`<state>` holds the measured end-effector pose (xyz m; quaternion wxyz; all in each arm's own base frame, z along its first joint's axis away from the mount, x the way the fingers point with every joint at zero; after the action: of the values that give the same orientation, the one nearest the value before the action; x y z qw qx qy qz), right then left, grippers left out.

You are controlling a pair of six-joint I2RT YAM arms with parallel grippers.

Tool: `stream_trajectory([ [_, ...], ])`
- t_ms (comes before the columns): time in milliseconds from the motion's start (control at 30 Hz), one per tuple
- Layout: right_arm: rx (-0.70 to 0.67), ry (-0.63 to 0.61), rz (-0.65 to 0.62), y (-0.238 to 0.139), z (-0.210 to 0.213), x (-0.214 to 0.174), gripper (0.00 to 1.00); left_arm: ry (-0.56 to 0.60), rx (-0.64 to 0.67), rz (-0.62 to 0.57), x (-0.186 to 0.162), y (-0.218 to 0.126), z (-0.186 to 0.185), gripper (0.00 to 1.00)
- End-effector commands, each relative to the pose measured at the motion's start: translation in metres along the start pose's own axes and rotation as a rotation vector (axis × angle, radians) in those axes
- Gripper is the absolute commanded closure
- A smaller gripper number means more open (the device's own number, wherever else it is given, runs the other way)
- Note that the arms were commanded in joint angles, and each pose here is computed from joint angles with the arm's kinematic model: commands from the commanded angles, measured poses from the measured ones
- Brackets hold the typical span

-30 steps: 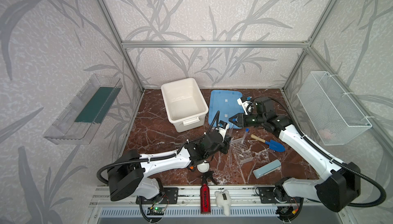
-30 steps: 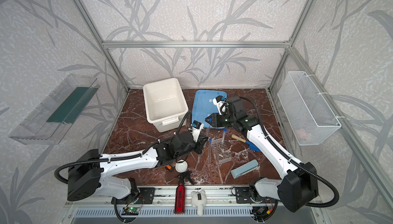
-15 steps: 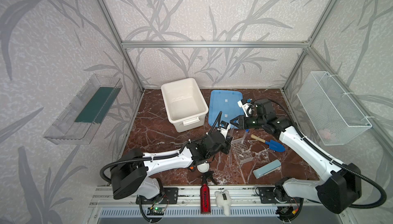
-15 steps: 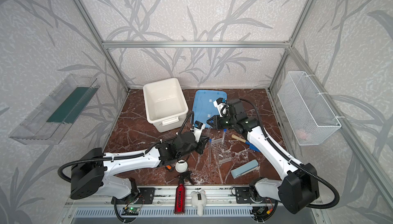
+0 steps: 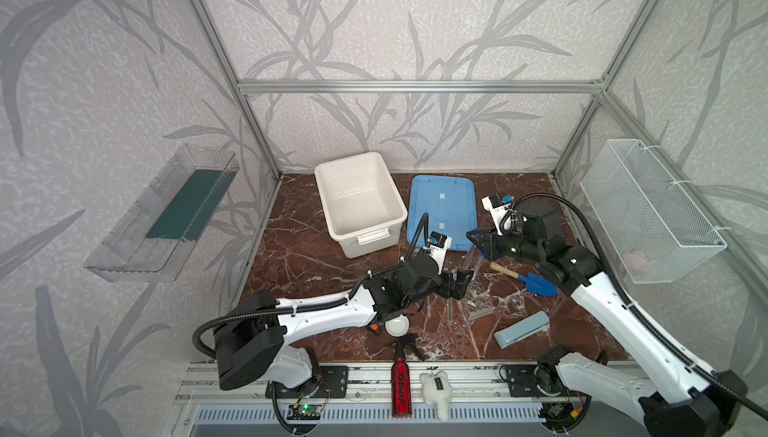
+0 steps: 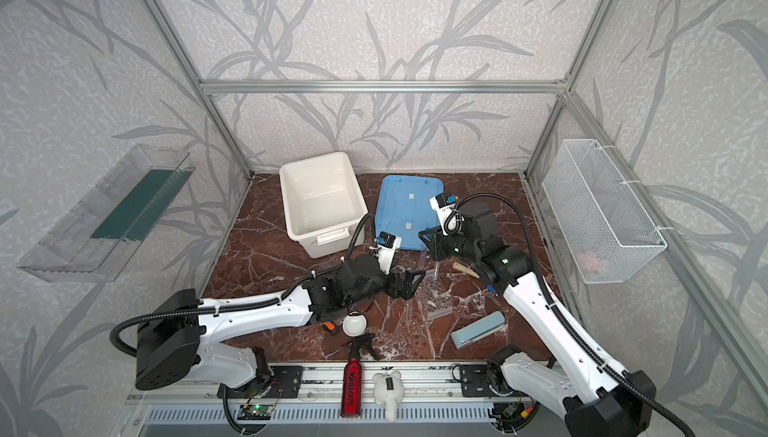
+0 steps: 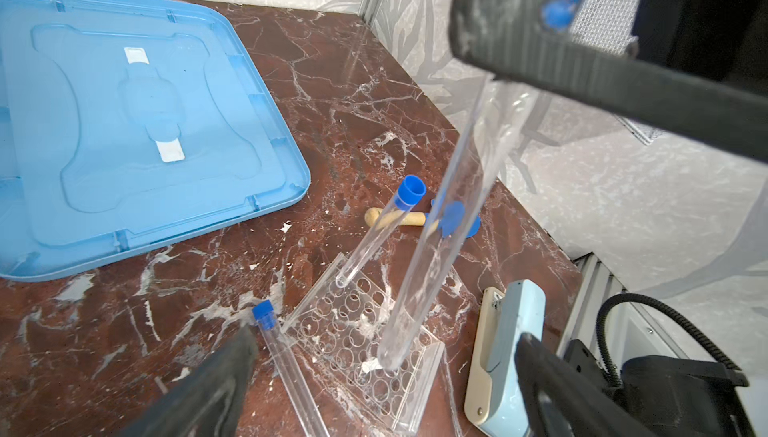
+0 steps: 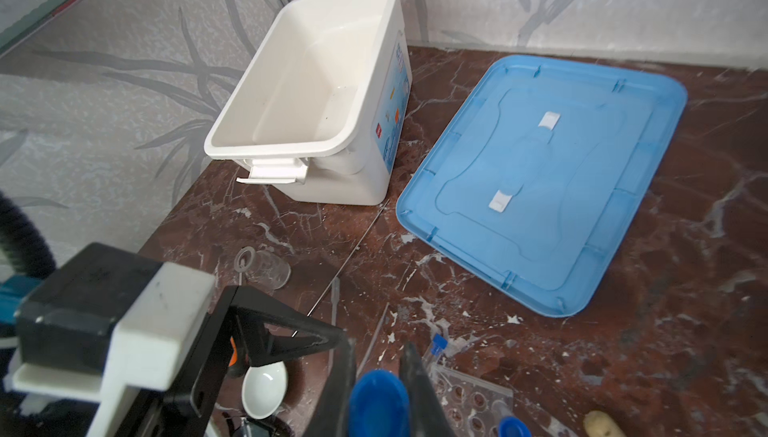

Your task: Organize the chemistry lab equipment

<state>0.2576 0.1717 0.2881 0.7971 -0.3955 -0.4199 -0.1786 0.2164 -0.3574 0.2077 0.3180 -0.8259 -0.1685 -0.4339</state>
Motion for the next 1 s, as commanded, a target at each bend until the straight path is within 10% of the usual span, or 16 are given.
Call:
stream_trajectory([
  [0, -0.079, -0.100, -0.051, -0.013, -0.006, 0.001, 0.87, -0.053, -0.082, -0.037, 0.022, -0.009, -0.016, 0.01],
  [967, -0.245, -0.053, -0.218, -0.012, -0.050, -0.077, 0.88, -0.121, 0.091, 0.155, -0.041, 0.009, 0.028, 0.01],
])
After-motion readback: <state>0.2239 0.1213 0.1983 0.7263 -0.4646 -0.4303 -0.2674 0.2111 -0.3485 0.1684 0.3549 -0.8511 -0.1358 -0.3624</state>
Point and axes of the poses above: each gripper's point midway between its finger pads, its own y axis out along the fingers, its own z axis along the line the jaws close on, x = y × z, the point moved 3 cm from there along -y, back along the fingers, and after that the axes turned 2 degrees about y, right-handed, at the moved point
